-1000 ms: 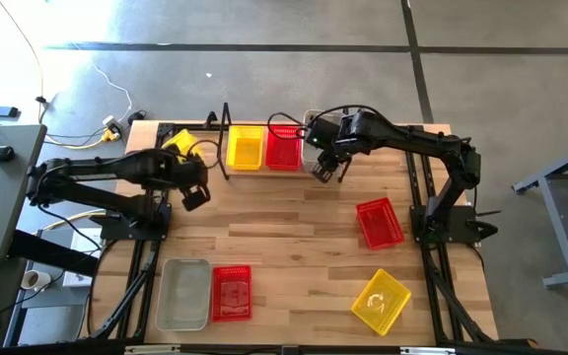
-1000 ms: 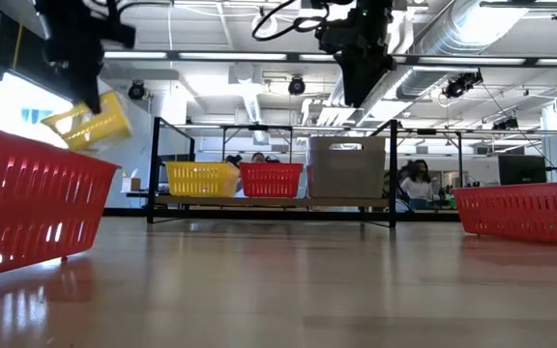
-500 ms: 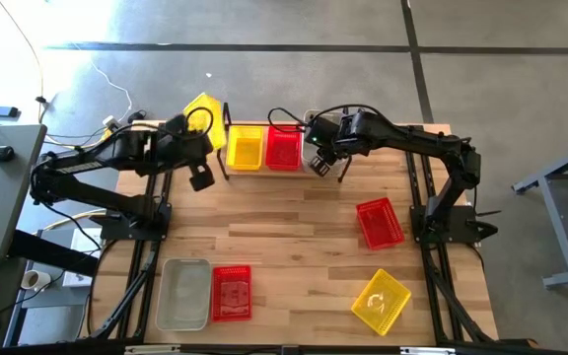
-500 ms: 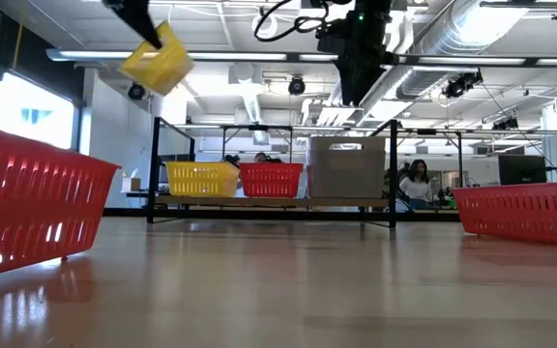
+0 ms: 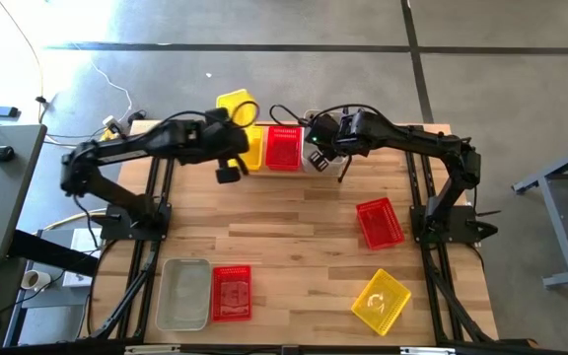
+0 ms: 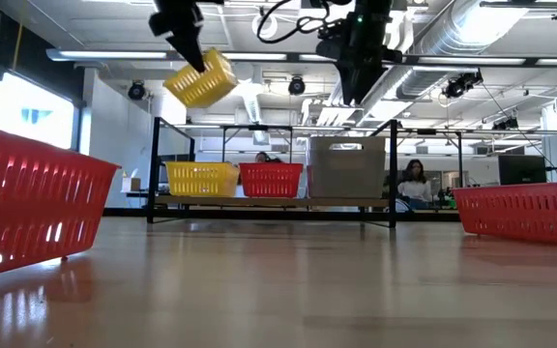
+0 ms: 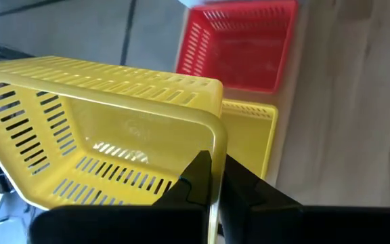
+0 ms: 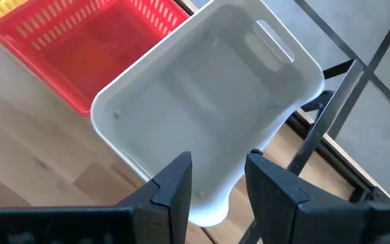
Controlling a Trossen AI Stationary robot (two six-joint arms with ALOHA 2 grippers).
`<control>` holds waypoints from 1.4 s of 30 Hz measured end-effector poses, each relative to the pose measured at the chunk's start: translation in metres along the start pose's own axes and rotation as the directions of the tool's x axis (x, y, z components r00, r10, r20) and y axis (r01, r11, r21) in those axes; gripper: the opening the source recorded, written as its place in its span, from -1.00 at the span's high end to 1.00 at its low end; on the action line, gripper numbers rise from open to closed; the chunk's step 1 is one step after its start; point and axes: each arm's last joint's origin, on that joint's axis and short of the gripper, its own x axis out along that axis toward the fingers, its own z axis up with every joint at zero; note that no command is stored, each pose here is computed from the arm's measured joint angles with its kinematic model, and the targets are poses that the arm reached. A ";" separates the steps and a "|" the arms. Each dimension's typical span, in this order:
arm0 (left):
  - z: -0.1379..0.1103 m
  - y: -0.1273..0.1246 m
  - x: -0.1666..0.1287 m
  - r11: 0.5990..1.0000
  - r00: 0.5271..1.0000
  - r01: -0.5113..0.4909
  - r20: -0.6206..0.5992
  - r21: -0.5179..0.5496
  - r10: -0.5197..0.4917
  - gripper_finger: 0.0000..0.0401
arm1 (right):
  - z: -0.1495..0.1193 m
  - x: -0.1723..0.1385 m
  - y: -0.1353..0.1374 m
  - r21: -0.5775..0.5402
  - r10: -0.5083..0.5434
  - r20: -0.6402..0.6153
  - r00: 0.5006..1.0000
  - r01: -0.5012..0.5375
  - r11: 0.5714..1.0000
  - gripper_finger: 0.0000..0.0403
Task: Stack baskets on shelf by color
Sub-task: Stack the top yellow basket on top of the yellow basket on the shelf
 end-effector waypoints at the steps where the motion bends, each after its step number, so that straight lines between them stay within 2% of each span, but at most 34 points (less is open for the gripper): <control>1: 0.003 -0.002 0.007 1.000 1.000 0.005 -0.018 0.012 -0.004 1.00 | 0.000 0.000 0.000 0.001 -0.001 0.000 1.000 0.001 1.000 0.38; 9: 0.016 -0.017 0.050 0.994 0.987 0.088 -0.138 0.060 -0.079 1.00 | 0.001 0.002 -0.004 0.020 -0.004 -0.009 1.000 0.005 1.000 0.38; 19: 0.013 -0.024 0.089 0.980 0.946 0.155 -0.305 0.128 -0.110 1.00 | 0.001 0.002 -0.004 0.015 -0.006 -0.012 1.000 0.006 1.000 0.38; 34: 0.012 -0.027 0.111 0.968 0.913 0.238 -0.360 0.081 -0.194 1.00 | 0.000 0.002 -0.004 0.013 -0.007 -0.016 1.000 0.007 1.000 0.38; 42: 0.012 -0.034 0.125 0.965 0.895 0.252 -0.398 0.080 -0.200 1.00 | 0.001 0.002 -0.004 0.014 -0.004 -0.015 1.000 0.004 1.000 0.38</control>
